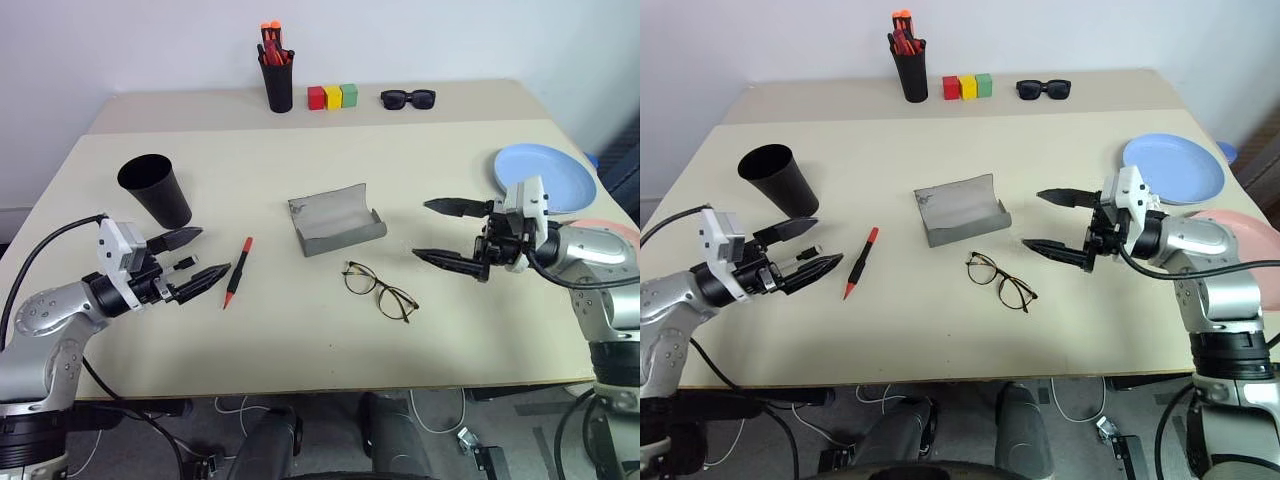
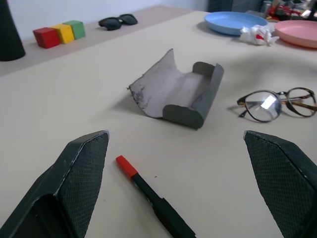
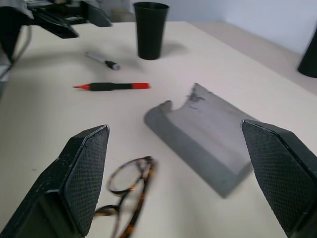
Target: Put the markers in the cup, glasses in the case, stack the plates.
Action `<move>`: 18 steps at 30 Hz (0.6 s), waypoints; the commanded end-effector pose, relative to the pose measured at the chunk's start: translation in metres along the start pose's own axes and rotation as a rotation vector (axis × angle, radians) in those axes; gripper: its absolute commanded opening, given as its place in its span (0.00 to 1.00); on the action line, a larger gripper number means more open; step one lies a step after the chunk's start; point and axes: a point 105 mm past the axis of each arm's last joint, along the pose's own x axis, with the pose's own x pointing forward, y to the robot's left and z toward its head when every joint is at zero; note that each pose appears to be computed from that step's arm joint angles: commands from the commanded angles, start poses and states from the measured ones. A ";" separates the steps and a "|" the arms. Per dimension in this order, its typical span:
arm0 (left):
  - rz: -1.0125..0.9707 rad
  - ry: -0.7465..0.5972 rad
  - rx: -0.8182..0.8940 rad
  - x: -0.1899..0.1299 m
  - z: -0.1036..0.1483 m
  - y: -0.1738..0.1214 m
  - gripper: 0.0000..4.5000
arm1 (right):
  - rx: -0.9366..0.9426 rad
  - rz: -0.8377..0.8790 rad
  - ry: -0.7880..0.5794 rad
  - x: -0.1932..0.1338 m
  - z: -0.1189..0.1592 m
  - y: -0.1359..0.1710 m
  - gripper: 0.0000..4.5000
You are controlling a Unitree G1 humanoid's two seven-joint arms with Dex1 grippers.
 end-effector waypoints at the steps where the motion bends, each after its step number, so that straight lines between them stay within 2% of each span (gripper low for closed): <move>1: -0.006 -0.026 0.040 0.000 0.009 -0.004 1.00 | -0.054 0.014 -0.013 0.003 0.010 -0.004 0.97; 11: -0.008 -0.020 0.048 -0.001 0.011 0.000 1.00 | -0.063 0.008 -0.012 0.006 0.008 -0.003 0.97; 18: -0.026 0.034 0.086 -0.005 0.011 0.009 1.00 | -0.057 0.008 -0.077 0.025 0.012 0.012 0.97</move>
